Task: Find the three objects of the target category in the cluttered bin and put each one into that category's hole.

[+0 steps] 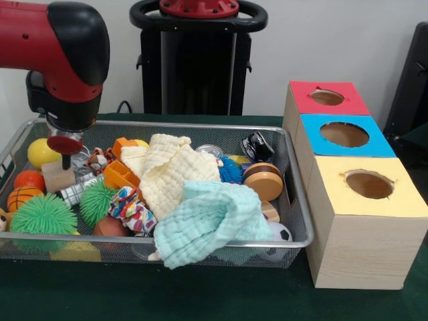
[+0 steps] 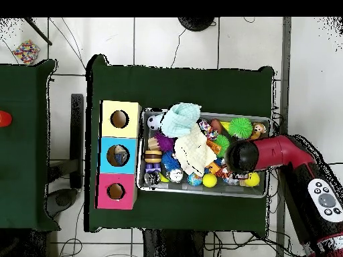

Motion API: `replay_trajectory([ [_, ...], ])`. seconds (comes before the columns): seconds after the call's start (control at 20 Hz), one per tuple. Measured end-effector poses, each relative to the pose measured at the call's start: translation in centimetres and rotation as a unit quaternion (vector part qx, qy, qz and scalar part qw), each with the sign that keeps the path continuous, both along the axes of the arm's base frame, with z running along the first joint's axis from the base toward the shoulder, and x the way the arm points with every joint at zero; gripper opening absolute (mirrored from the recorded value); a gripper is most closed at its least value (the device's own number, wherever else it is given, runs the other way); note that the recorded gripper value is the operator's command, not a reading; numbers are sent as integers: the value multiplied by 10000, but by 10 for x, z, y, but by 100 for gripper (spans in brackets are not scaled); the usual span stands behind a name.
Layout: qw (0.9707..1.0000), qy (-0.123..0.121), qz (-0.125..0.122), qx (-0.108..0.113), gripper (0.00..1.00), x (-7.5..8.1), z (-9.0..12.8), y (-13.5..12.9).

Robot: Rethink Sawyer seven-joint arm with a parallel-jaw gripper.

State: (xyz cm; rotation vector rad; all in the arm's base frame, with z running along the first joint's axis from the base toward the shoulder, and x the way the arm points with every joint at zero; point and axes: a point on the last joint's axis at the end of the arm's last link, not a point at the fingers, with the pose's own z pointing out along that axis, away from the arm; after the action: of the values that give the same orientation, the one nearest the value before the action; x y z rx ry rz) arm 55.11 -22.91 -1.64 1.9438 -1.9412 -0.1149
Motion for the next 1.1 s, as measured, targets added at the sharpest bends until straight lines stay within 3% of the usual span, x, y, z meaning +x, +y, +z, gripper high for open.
replay_trajectory([
  [0.7,9998,-82,-130,124,100,0,1,-3],
  [1.1,9979,-241,-441,399,100,-4,3,-11],
])
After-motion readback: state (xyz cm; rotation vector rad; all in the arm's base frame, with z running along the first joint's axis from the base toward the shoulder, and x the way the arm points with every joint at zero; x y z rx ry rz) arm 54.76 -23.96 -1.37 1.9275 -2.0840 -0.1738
